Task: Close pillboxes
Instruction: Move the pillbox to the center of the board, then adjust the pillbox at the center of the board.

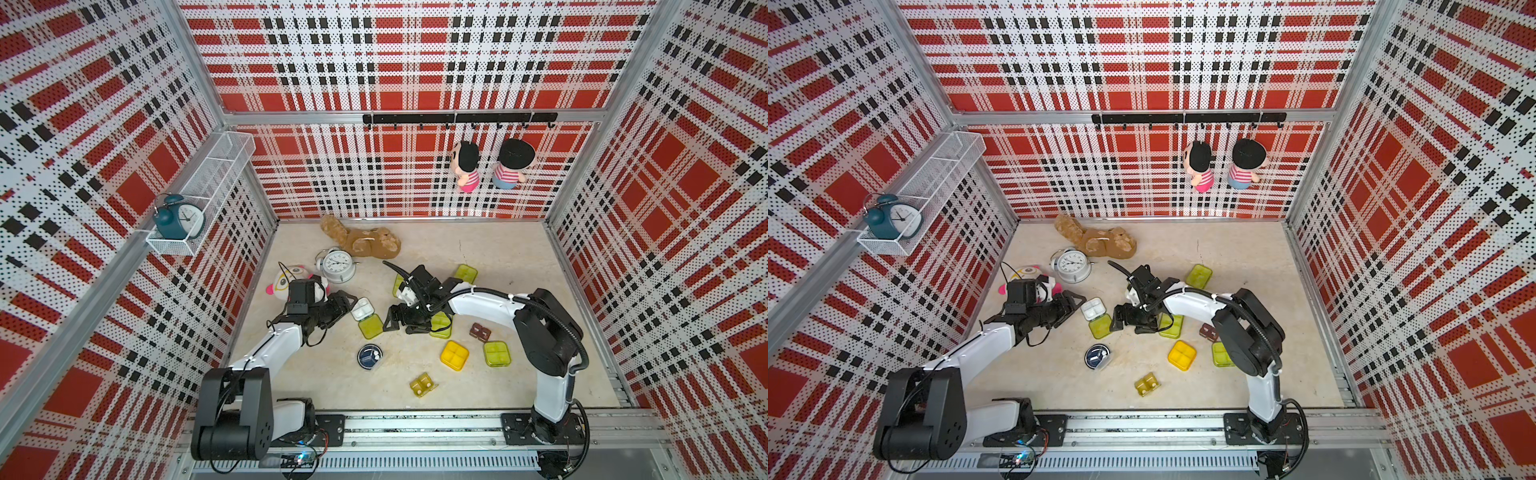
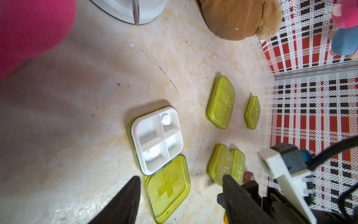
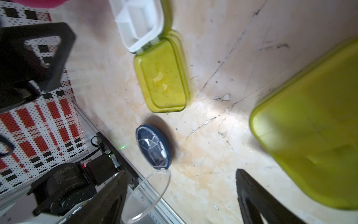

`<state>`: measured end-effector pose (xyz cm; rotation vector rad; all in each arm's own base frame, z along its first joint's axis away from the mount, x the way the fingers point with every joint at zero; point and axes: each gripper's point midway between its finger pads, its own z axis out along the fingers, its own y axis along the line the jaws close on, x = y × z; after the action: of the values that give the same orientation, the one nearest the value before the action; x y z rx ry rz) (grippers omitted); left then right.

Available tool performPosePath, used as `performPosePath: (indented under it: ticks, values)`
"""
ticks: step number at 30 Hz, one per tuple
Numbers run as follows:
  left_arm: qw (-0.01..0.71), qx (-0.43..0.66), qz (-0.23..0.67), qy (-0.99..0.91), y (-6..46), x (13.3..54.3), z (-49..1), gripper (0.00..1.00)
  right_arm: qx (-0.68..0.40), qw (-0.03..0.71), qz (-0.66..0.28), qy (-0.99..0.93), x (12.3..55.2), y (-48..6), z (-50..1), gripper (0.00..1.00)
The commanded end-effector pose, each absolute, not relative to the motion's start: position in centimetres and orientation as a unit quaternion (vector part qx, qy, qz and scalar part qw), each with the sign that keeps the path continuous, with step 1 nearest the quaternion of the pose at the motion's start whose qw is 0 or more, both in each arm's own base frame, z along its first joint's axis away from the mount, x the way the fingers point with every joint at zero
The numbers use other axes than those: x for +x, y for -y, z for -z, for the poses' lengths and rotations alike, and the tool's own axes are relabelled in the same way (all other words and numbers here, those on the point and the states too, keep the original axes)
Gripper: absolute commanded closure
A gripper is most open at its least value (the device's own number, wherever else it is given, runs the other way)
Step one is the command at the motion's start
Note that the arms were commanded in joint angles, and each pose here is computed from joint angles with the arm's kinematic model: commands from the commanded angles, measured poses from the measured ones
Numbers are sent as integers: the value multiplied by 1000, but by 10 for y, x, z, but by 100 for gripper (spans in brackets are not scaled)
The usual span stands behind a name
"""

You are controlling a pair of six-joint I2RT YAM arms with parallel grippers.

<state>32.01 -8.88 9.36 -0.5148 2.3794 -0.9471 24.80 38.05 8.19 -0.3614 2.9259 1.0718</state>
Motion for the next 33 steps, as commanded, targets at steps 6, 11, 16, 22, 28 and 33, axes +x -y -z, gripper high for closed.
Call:
performPosePath:
  ticks: [6, 11, 16, 22, 28, 33]
  values:
    - [270, -185, 354, -876, 85, 309, -96, 30, -207, -26, -359, -910, 178, -378, -120, 7]
    - [271, -185, 358, -874, 85, 310, -98, 30, -222, -50, -372, -900, 143, -381, -129, 7]
    - [280, -184, 361, -871, 85, 313, -106, 30, -227, -56, -386, -892, 137, -397, -129, 7]
    - [279, -179, 360, -872, 84, 307, -108, 30, -239, -48, -387, -889, 151, -418, -128, 6]
    - [282, -176, 359, -872, 83, 305, -110, 29, -252, -53, -388, -885, 160, -436, -124, 5]
    - [288, -177, 357, -871, 81, 305, -112, 29, -262, -59, -387, -882, 165, -447, -122, 5]
